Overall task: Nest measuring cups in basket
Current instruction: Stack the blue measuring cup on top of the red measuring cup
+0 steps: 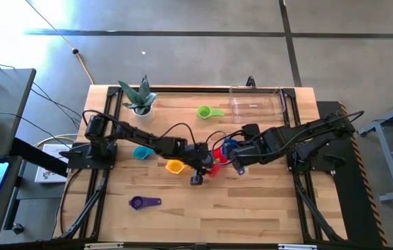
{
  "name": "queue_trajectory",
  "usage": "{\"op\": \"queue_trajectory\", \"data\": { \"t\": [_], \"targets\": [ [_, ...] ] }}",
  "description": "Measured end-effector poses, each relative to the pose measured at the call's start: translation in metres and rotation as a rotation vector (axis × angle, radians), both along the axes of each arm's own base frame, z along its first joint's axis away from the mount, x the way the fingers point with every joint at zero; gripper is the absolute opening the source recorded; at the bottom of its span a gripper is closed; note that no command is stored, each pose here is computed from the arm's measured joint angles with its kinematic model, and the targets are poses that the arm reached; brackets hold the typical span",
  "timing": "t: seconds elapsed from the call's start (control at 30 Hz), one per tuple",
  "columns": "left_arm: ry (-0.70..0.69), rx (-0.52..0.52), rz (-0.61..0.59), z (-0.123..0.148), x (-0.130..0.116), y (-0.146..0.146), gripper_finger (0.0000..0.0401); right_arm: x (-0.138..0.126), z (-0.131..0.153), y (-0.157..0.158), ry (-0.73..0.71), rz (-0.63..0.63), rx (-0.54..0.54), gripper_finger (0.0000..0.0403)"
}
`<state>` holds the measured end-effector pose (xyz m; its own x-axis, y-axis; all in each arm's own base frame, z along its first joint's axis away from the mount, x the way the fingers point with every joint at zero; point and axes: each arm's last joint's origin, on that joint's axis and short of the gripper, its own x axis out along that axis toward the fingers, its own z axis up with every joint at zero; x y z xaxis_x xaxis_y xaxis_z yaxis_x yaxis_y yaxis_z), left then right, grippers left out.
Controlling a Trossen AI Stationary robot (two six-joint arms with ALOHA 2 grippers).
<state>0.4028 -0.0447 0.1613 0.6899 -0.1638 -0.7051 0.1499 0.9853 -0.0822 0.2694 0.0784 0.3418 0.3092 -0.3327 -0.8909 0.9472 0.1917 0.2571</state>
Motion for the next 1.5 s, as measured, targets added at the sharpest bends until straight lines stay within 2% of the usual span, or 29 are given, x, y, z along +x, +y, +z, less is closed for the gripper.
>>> {"op": "queue_trajectory", "data": {
  "t": [0.1, 0.23, 0.4, 0.5, 0.77, 0.9, 1.0, 1.5],
  "targets": [
    [-0.001, 0.009, -0.014, 0.0, -0.001, -0.005, 0.0115, 0.001, 0.0, 0.0, -0.009, 0.0, 0.004, 0.0],
    [0.021, 0.105, -0.009, 0.002, -0.005, -0.006, 0.0115, 0.001, 0.0, 0.001, -0.015, 0.0, 0.007, 0.0],
    [0.071, 0.186, 0.058, 0.006, -0.011, 0.003, 0.0115, 0.002, 0.0, 0.001, -0.018, 0.001, 0.011, 0.0],
    [0.077, 0.19, 0.074, 0.004, -0.01, 0.008, 0.0115, 0.002, 0.0, 0.001, -0.016, 0.002, 0.01, 0.0],
    [0.128, 0.125, 0.151, -0.021, -0.005, 0.007, 0.0115, 0.002, 0.0, 0.001, -0.015, 0.002, -0.002, 0.0],
    [0.142, 0.061, 0.168, -0.029, -0.003, 0.003, 0.0115, 0.002, 0.0, 0.001, -0.011, 0.005, -0.003, 0.0],
    [0.136, 0.022, 0.165, -0.029, -0.002, -0.001, 0.0115, 0.002, 0.0, 0.001, -0.01, 0.009, -0.004, 0.0],
    [0.017, -0.042, 0.098, -0.021, 0.005, -0.016, 0.0115, 0.002, 0.0, 0.001, -0.007, 0.026, -0.009, 0.0]
  ]
}}
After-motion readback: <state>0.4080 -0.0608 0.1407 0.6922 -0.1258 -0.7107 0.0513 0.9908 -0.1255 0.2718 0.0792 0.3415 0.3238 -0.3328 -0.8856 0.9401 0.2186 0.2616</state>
